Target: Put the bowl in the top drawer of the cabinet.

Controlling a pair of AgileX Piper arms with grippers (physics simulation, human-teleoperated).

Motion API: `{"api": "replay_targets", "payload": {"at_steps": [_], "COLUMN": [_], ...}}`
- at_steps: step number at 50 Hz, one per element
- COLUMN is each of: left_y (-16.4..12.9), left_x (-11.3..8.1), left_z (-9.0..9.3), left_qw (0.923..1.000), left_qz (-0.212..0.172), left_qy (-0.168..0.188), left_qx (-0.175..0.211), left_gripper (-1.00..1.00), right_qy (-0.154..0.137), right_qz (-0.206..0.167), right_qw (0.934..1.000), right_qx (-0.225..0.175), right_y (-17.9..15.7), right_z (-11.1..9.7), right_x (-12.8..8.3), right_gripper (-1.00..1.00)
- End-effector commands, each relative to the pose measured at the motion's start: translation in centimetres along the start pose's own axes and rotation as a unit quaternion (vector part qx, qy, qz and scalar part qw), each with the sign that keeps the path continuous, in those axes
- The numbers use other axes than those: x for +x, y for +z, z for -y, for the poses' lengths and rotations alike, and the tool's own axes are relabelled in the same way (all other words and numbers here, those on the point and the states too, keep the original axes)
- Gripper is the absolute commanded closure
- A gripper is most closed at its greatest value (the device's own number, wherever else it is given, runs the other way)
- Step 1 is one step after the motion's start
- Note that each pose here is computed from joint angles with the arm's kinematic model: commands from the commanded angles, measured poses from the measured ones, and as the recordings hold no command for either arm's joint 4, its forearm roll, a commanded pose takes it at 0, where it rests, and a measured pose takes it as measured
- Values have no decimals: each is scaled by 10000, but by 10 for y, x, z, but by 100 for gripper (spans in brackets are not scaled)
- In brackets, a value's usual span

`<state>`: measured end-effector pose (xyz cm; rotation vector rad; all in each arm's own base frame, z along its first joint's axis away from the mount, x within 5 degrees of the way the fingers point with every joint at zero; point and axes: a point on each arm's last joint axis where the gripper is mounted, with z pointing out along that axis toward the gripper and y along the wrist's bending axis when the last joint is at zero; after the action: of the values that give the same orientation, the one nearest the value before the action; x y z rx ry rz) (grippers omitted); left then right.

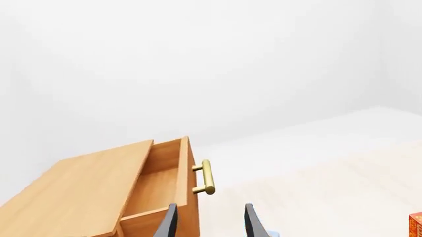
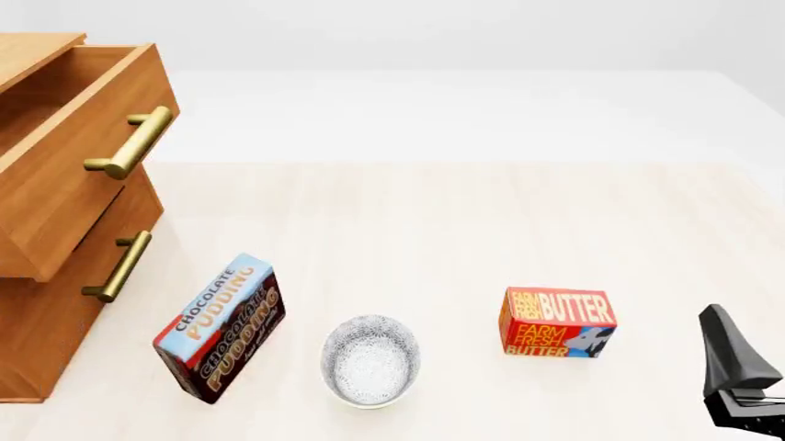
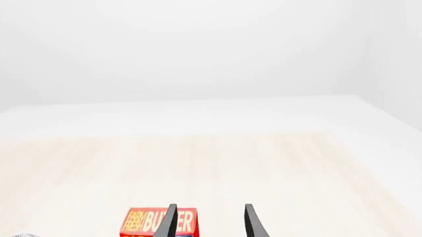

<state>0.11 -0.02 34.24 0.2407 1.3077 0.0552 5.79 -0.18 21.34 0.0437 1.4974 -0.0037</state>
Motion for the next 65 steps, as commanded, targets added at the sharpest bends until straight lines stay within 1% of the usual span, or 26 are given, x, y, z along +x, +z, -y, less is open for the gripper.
{"api": "replay_targets", "payload": {"at_steps": [1, 3, 4, 10, 13, 15, 20, 23, 24, 27, 28, 31, 32, 35, 36, 39, 40, 43, 44, 45, 47, 48, 49, 56, 57, 65], "left_y": [-11, -10, -7, 0, 7, 11, 21, 21, 32, 36, 41, 45, 51, 53, 59, 62, 68, 73, 78, 82, 85, 87, 94, 112, 118, 140], "left_x": [-24, -28, -32, -43, -55, -59, -67, -67, -72, -73, -77, -79, -81, -83, -88, -91, -95, -99, -101, -101, -101, -102, -100, -98, -96, -88], "left_z": [-6, -7, -7, -10, -12, -13, -14, -14, -15, -16, -16, -17, -17, -18, -19, -20, -21, -22, -23, -25, -25, -25, -27, -30, -32, -37], "left_qw": [9993, 9990, 9993, 9988, 9991, 9992, 9995, 9995, 9998, 9997, 9994, 9994, 9990, 9988, 9976, 9982, 9971, 9970, 9963, 9953, 9946, 9955, 9936, 9920, 9907, 9874], "left_qz": [145, 155, 131, 115, 91, 74, 19, 19, -118, -151, -217, -242, -309, -323, -395, -379, -442, -461, -492, -556, -591, -575, -665, -776, -830, -956], "left_qy": [310, 386, 326, 444, 367, 348, 246, 246, 4, -45, -220, -229, -316, -359, -565, -468, -611, -626, -703, -781, -833, -727, -875, -917, -971, -1067], "left_qx": [146, 157, 159, 195, 178, 157, 197, 197, 162, 169, 143, 111, 87, 84, 51, 56, 28, -17, -63, -139, -167, -179, -277, -398, -477, -675], "left_gripper": [-100, -100, -100, -100, -100, -100, -100, -100, -100, -100, -100, -100, -100, -100, -100, -100, -100, -100, -100, -100, -100, -100, -100, -100, -100, -100], "right_qy": [0, 0, 0, 1, -1, 0, -1, -1, 0, 0, 0, 1, -1, 1, 0, 0, 0, 0, 1, 1, 1, -1, -1, 1, 0, 0], "right_qz": [-1, 0, -1, 0, 0, 0, -4, -4, 1, -2, 0, -1, 0, 0, -1, -1, 0, 0, -1, 0, 0, 0, 0, -2, 0, -1], "right_qw": [10000, 10000, 10000, 10000, 10000, 10000, 10000, 10000, 10000, 10000, 10000, 10000, 10000, 10000, 10000, 10000, 10000, 10000, 10000, 10000, 10000, 10000, 10000, 10000, 10000, 10000], "right_qx": [0, 0, 0, -1, 1, -1, 0, 0, 0, 0, 0, 0, 0, -1, 0, 0, 0, 0, 0, -1, 0, 1, -1, 1, 2, -1], "right_y": [0, 0, 0, 0, 0, 0, 0, 0, 0, 0, 0, 0, 0, 0, 0, 0, 0, 0, 0, 0, 0, 0, 0, 0, 0, 0], "right_z": [0, 0, 0, 0, 0, 0, 0, 0, 0, 0, 0, 0, 0, 0, 0, 0, 0, 0, 0, 0, 0, 0, 0, 0, 0, 0], "right_x": [0, 0, 0, 0, 0, 0, 0, 0, 0, 0, 0, 0, 0, 0, 0, 0, 0, 0, 0, 0, 0, 0, 0, 0, 0, 0], "right_gripper": [-100, -100, -100, -100, -100, -100, -100, -100, -100, -100, -100, -100, -100, -100, -100, -100, -100, -100, -100, -100, -100, -100, -100, -100, -100, -100]}}
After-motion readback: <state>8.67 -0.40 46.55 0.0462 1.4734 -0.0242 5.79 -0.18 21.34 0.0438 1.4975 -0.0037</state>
